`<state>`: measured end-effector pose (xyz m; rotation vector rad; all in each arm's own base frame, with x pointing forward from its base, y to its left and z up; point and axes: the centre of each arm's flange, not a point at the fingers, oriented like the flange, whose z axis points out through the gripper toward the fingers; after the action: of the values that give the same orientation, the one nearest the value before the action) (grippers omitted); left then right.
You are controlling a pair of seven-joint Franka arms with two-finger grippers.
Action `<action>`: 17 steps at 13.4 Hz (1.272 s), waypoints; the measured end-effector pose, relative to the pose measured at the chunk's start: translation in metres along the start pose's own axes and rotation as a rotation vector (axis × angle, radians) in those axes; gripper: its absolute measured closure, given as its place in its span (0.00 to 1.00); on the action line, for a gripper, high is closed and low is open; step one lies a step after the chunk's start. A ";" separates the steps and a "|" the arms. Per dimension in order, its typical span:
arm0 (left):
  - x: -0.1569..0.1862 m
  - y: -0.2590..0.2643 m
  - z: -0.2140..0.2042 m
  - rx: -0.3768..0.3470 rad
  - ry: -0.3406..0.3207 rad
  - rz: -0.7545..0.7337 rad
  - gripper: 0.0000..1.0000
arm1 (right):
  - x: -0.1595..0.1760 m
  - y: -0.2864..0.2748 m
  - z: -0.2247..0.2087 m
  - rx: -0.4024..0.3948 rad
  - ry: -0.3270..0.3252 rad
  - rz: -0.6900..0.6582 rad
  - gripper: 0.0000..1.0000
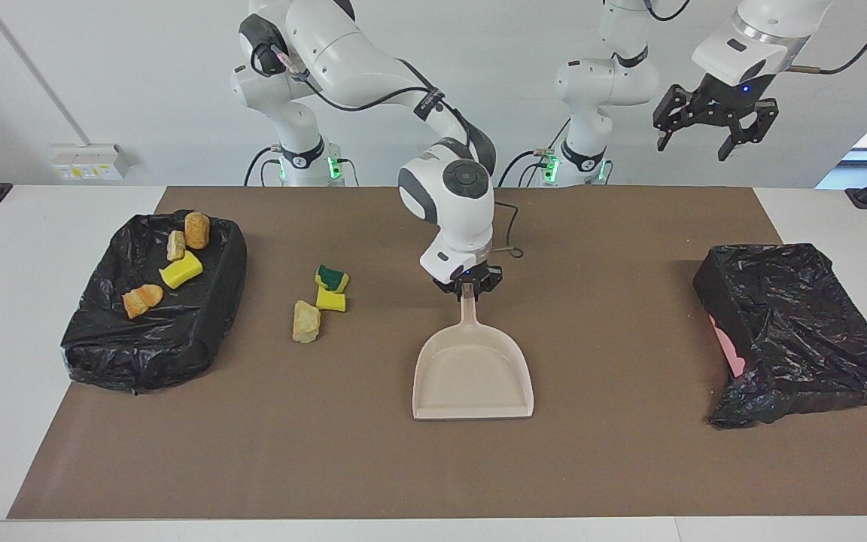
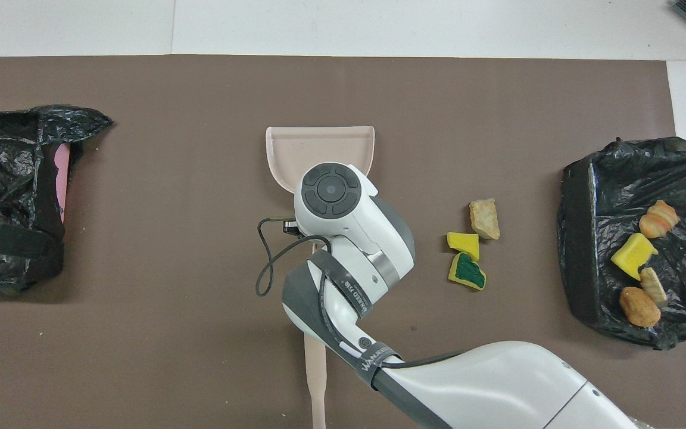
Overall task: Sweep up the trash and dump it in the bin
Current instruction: 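Return the dustpan to the table center with the right gripper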
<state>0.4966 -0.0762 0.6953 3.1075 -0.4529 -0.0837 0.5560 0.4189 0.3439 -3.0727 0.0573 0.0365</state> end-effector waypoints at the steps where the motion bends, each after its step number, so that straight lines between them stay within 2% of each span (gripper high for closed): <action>1: -0.001 -0.005 0.000 0.000 0.001 -0.009 0.00 | 0.001 0.002 -0.003 -0.006 -0.006 0.003 0.59; 3: -0.001 -0.010 0.000 -0.001 0.001 -0.019 0.00 | -0.004 0.003 -0.021 -0.031 -0.026 -0.005 0.35; 6: -0.001 -0.008 0.000 -0.001 0.001 -0.016 0.00 | -0.044 -0.003 -0.075 -0.053 -0.053 -0.039 0.00; 8: -0.001 -0.005 0.000 -0.001 0.000 -0.011 0.00 | -0.085 -0.009 -0.089 -0.057 -0.072 -0.070 0.00; 11: 0.001 -0.004 -0.001 0.001 0.013 -0.008 0.00 | -0.160 -0.032 -0.085 -0.101 -0.086 -0.114 0.00; 14: 0.011 0.002 -0.004 0.008 0.076 0.003 0.00 | -0.225 -0.032 -0.070 -0.077 -0.151 -0.116 0.00; 17: 0.033 0.030 0.006 -0.002 0.134 -0.018 0.00 | -0.274 -0.005 -0.045 -0.066 -0.166 -0.112 0.00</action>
<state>0.5194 -0.1142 0.6877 3.0897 -0.4205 0.1236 0.2837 0.4304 0.3955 -3.1195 -0.1275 0.2923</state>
